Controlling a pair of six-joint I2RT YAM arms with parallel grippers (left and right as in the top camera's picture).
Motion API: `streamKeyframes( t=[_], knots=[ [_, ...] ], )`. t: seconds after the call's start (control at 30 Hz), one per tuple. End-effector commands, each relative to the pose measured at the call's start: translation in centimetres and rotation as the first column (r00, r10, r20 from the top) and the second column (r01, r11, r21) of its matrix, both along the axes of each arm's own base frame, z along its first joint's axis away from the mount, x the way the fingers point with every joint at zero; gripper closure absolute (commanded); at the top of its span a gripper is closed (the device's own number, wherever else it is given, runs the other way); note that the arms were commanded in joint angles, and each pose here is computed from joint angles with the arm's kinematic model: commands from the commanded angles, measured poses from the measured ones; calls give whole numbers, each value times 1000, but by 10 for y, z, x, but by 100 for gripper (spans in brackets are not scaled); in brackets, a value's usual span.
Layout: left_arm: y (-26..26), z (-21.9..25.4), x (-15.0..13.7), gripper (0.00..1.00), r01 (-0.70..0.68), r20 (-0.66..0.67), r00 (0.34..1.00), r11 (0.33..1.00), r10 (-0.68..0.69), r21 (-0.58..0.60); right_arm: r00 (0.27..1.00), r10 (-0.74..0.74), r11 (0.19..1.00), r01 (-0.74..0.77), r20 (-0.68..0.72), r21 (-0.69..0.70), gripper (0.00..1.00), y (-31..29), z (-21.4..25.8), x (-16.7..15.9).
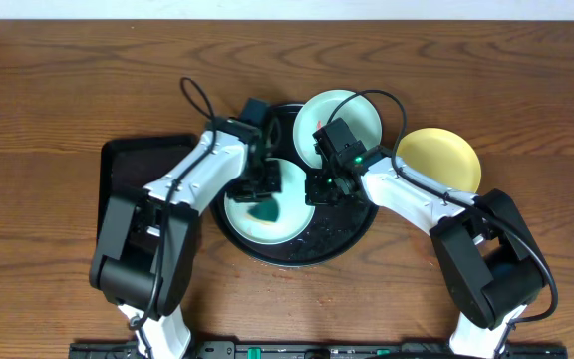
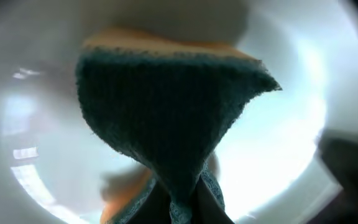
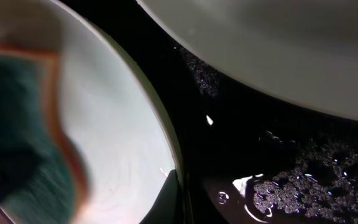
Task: Clean dirty plates on tray and stack at the side
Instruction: 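Scrub the pale green plate with the sponge in the left gripper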
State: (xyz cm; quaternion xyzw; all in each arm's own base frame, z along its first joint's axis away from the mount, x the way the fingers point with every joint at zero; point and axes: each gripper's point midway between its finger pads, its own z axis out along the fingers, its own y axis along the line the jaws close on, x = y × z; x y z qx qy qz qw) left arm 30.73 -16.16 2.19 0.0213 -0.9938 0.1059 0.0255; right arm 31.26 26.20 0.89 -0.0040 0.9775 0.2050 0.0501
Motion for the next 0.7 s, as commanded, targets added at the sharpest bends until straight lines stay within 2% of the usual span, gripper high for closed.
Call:
streamKeyframes(
  t=[0.0,0.1,0.23,0.33,0.4,0.67],
  knots=[
    [-37,-1,-14,93,100,-30,994,985,-105,-139,1000,1,1000,-1,-8,-4,99,1,-6,3],
    [-31,-4,1,93,97,35,995,991,-94,-90,1000,1,1000,-1,-8,-4,99,1,-6,3],
    [5,-11,26,93,20,134,990,993,-35,116,1000,1,1000,-1,-8,-4,99,1,-6,3],
    [37,-8,39,93,-49,206,978,955,-13,292,1000,1,1000,-1,-8,-4,99,1,-6,3],
    [50,-4,43,93,-67,230,973,929,-20,364,1000,1,1000,-1,-8,-4,99,1,-6,2],
    [68,-1,23,93,-65,156,988,893,-6,445,1000,1,1000,-1,-8,-4,99,1,-6,3]
  ],
)
